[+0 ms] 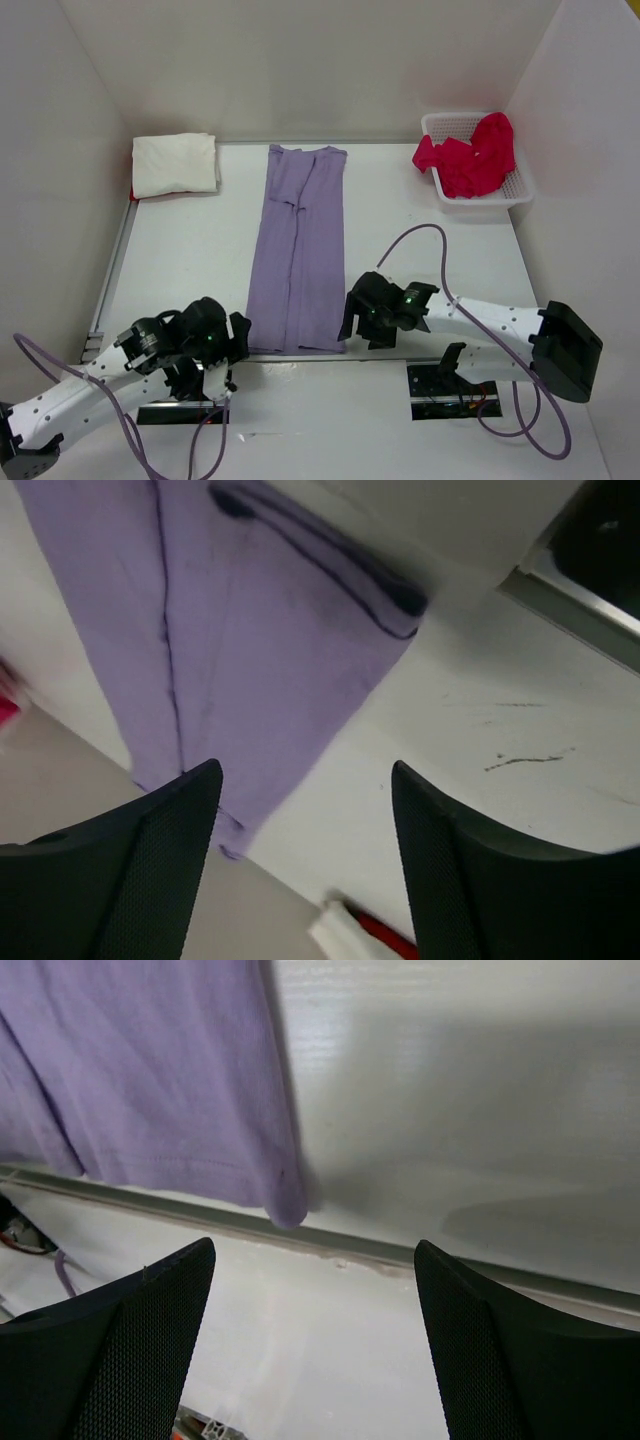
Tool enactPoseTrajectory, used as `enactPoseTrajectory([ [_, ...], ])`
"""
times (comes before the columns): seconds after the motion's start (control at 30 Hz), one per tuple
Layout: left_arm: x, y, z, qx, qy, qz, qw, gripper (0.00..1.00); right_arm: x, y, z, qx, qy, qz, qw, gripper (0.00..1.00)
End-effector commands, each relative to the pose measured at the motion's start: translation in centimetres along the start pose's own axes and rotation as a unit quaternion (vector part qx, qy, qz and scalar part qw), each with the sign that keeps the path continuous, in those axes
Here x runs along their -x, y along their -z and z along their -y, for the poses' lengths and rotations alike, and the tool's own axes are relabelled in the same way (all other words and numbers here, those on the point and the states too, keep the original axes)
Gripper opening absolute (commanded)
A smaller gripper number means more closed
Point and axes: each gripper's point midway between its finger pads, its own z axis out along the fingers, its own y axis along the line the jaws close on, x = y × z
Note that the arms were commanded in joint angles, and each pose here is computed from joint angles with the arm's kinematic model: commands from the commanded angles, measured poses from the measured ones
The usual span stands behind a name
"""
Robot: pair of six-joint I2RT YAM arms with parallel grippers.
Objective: Fold and stack the t-shirts
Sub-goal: Rotate the tshirt 90 degrees, then grab the bottom of the folded rectangular tshirt with both arms
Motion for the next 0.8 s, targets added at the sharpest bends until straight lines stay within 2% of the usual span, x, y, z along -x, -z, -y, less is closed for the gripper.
enactPoseTrajectory([
  [0.0,2.0,-1.3,-0.2,0.020,-0.138,0.040,0.989,0.74,1.7,-0.1,-2.2,0.023,0.014,0.023,0.999,0.85],
  [0.03,2.4,-1.5,-0.4,0.021,-0.143,0.048,0.988,0.72,2.0,-0.3,-2.6,0.027,0.016,0.018,0.999,0.85],
  [0.17,2.9,-3.5,0.9,-0.058,-0.151,0.086,0.983,0.71,1.8,-1.8,-2.4,0.005,0.024,-0.004,1.000,0.85],
  [0.3,3.9,-4.5,0.9,-0.074,-0.168,0.113,0.977,0.71,1.7,-2.3,-2.9,0.001,0.044,-0.018,0.999,0.85],
  [0.43,4.3,-5.0,0.9,-0.082,-0.180,0.125,0.972,0.67,1.7,-2.6,-2.9,-0.001,0.044,-0.019,0.999,0.85],
  [0.63,4.1,-6.2,1.6,-0.163,-0.171,0.144,0.961,0.66,1.5,-3.0,-2.4,-0.005,0.038,-0.030,0.999,0.85],
  [0.67,4.1,-6.3,1.9,-0.177,-0.168,0.148,0.958,0.63,1.5,-3.0,-2.4,-0.005,0.038,-0.030,0.999,0.85],
  [0.73,3.9,-6.7,2.5,-0.208,-0.159,0.153,0.953,0.48,1.4,-3.0,-2.2,-0.009,0.038,-0.032,0.999,0.85],
  [0.77,3.9,-6.8,2.1,-0.209,-0.159,0.154,0.953,0.33,1.4,-3.0,-2.2,-0.009,0.038,-0.032,0.999,0.85],
])
